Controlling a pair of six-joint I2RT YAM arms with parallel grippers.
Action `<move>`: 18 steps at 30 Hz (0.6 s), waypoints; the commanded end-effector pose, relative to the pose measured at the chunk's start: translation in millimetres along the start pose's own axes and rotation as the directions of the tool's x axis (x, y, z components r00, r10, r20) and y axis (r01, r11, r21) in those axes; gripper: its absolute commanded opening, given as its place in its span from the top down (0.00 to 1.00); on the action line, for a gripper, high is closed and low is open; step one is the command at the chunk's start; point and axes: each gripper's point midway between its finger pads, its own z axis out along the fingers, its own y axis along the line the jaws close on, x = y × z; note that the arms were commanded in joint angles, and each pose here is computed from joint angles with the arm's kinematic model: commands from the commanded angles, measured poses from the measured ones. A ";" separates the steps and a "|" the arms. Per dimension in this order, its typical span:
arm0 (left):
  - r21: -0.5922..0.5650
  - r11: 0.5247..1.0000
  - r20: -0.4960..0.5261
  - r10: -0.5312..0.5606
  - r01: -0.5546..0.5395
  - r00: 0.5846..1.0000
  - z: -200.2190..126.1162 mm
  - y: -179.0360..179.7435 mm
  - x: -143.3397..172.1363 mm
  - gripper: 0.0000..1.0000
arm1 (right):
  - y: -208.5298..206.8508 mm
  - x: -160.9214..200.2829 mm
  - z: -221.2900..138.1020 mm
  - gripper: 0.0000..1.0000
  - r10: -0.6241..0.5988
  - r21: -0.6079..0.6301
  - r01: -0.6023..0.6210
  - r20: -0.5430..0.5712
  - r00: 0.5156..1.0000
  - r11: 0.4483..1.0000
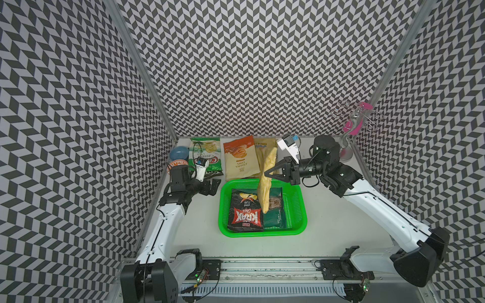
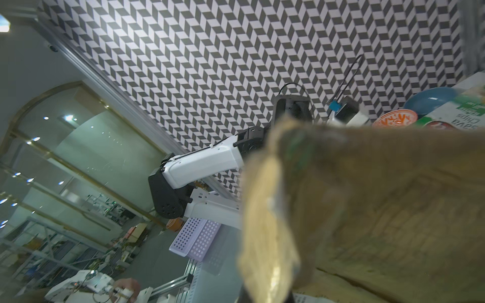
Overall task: Put the potato chips into the basket
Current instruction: Place the potato chip in the basket.
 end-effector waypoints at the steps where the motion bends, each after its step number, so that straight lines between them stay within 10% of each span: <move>1: -0.015 1.000 0.032 0.008 -0.007 0.999 -5.4 1.7 -6.2 0.01 | 29.3 6.5 9.0 1.00 -0.095 -0.101 0.093 -0.013 0.995 0.991; 18: -0.015 1.000 0.032 0.008 -0.008 0.999 -6.3 1.5 -6.9 0.01 | 44.6 59.3 72.7 1.00 -0.068 -0.281 0.016 -0.179 0.982 0.960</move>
